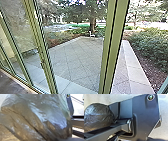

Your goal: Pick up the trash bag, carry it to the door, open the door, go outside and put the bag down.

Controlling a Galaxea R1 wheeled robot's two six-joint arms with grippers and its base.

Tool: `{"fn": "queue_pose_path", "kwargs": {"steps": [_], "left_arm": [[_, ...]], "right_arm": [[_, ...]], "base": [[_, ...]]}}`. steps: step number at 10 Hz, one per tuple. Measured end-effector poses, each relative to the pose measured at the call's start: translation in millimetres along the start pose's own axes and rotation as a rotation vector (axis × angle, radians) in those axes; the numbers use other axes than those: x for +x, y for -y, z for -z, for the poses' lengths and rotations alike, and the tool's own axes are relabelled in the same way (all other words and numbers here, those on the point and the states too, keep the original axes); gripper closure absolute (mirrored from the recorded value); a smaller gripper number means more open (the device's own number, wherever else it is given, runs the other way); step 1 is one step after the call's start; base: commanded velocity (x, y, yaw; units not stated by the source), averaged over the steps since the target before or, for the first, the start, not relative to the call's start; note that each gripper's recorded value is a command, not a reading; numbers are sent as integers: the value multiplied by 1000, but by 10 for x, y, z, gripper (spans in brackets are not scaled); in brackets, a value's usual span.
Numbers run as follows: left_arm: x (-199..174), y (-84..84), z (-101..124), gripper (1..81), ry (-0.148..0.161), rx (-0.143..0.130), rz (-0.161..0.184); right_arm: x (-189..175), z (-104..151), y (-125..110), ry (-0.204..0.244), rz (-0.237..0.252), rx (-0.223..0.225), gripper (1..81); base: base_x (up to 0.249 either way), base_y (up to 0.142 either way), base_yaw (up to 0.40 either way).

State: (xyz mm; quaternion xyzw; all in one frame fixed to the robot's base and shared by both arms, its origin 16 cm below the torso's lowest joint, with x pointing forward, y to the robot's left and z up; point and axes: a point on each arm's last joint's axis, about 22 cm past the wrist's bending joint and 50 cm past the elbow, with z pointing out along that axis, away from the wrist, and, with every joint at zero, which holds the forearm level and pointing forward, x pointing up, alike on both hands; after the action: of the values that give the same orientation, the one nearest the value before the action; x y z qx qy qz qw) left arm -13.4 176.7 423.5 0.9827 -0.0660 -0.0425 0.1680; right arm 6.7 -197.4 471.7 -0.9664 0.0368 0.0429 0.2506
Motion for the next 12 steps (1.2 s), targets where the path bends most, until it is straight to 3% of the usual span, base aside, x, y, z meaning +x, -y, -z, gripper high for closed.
{"fn": "queue_pose_path", "kwargs": {"steps": [2,5,7,10,12], "left_arm": [[12,25,7,811,-6,6,-1],[50,43,6,811,-9,14,-1],[142,82,17,811,-30,23,0],[175,164,25,811,-43,46,3],[176,161,22,811,-43,47,3]], "right_arm": [[-81,-153,156,4,14,8,10],[-120,-246,130,6,15,-17,10],[-231,-373,217,8,14,-22,10],[-310,-472,6,-1,7,-103,10],[-302,-584,126,-31,5,-107,10]], "base": [[0,0,0],[0,0,0],[0,0,0],[0,0,0],[0,0,0]]}}
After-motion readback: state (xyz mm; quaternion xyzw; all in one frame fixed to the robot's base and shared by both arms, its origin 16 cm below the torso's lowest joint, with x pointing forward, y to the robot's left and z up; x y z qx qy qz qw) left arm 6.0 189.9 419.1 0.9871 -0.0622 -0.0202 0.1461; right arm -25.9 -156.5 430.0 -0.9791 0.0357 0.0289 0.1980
